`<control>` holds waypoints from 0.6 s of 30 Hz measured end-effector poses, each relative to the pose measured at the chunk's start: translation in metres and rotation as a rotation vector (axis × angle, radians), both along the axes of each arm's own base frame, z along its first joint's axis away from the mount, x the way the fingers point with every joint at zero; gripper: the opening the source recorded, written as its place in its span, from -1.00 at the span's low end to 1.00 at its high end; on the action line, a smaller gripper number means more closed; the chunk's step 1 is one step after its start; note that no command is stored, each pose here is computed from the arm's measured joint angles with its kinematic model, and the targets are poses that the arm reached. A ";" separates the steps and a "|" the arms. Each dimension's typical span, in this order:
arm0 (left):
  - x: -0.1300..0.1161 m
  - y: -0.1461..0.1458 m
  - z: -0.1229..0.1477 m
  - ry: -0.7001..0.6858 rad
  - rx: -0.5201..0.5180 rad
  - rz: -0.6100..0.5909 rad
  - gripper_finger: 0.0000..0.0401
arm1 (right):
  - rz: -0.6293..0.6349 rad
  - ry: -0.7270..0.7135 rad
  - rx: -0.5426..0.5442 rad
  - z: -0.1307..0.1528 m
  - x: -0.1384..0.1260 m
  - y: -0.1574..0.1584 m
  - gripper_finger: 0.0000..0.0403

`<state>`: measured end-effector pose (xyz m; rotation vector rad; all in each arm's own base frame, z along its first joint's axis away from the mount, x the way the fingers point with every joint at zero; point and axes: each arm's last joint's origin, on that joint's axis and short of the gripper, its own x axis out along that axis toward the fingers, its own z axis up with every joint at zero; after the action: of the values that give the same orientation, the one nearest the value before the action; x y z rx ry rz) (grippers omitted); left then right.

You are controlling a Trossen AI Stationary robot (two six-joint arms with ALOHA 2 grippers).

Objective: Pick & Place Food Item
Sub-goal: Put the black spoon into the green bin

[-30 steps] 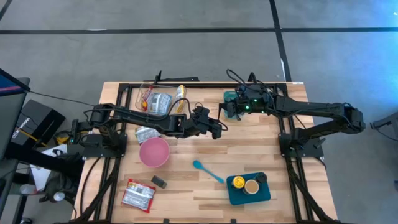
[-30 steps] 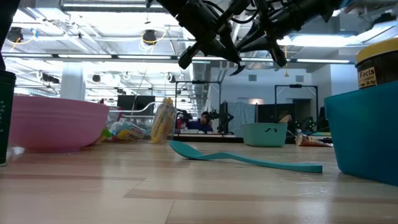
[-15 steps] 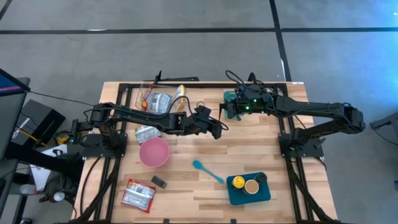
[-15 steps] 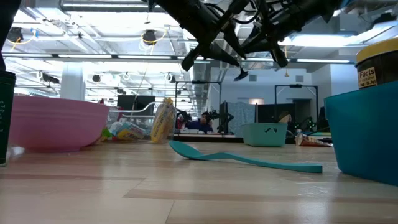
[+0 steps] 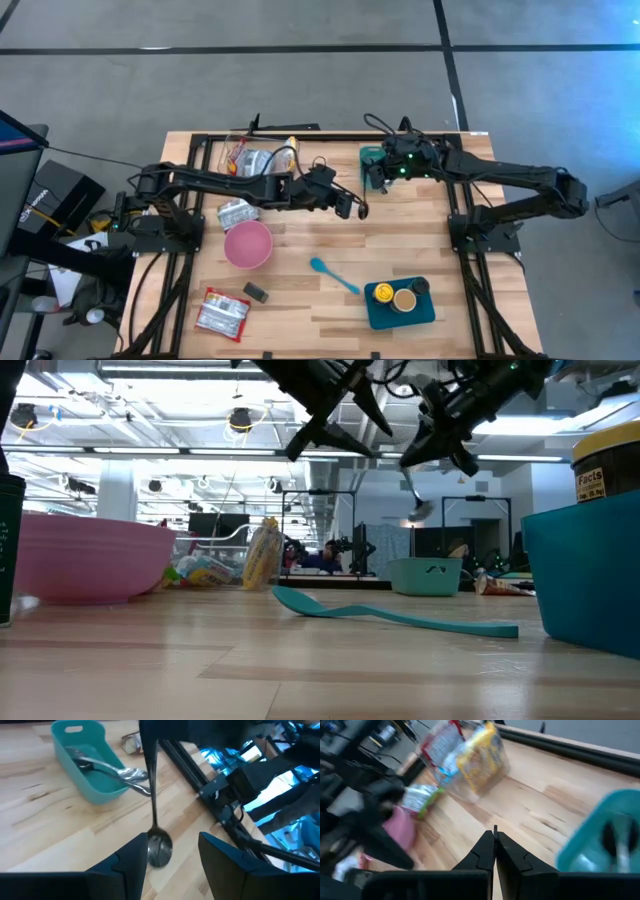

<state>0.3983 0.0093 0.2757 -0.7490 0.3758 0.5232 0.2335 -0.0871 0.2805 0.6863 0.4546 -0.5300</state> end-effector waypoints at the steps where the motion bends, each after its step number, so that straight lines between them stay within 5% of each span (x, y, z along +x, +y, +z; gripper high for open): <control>1: 0.000 0.000 0.001 -0.007 0.007 -0.004 -0.14 | 0.001 0.010 0.000 0.000 -0.003 -0.002 -1.00; 18: 0.002 0.000 0.003 -0.035 0.016 -0.004 -0.28 | -0.019 0.058 -0.042 0.001 -0.041 -0.053 -1.00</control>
<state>0.4000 0.0090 0.2791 -0.7405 0.3399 0.5078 0.1925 -0.1401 0.2820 0.6366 0.4906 -0.5772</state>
